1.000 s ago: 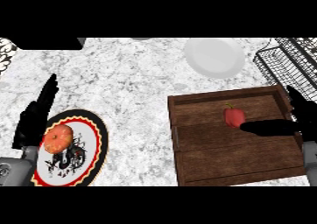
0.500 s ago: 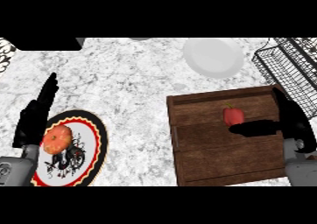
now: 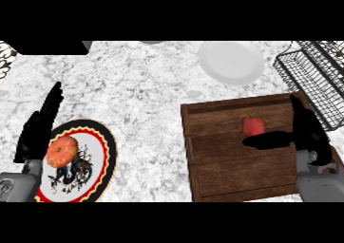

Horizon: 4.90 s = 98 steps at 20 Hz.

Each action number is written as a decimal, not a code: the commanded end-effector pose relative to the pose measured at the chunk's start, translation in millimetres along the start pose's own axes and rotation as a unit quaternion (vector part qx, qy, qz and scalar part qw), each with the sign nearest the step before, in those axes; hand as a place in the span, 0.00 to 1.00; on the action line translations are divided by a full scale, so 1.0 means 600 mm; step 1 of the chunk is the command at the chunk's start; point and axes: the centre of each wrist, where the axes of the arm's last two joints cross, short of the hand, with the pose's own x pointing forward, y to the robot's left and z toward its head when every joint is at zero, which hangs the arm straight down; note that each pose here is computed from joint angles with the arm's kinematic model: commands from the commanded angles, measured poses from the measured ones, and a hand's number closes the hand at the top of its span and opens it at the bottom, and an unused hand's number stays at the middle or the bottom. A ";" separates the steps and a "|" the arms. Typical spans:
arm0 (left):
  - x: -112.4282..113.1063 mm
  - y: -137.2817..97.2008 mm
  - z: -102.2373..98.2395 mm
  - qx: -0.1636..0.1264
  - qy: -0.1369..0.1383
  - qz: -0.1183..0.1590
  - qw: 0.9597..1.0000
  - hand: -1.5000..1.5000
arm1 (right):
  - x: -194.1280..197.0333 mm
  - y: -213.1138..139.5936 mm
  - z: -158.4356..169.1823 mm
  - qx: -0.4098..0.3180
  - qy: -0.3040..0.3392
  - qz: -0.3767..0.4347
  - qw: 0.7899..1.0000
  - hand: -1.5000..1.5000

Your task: Pick the bell pepper from the tray and place it in the tiered basket

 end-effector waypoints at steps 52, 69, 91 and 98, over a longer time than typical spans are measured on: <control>0.038 -0.034 -0.011 -0.043 -0.050 0.006 0.998 0.50 | 0.146 -0.001 -0.143 -0.127 0.136 -0.047 0.981 1.00; 0.061 -0.055 -0.035 -0.058 -0.054 0.006 0.997 0.50 | 0.312 -0.202 -0.127 -0.522 0.105 -0.037 0.846 1.00; 0.052 -0.035 -0.033 -0.031 -0.039 0.007 0.999 0.50 | 0.297 -0.270 -0.191 -0.528 0.249 0.158 0.797 1.00; 0.020 -0.004 -0.023 -0.024 -0.022 0.005 0.999 0.50 | 0.260 -0.275 -0.218 -0.520 0.279 0.197 0.783 1.00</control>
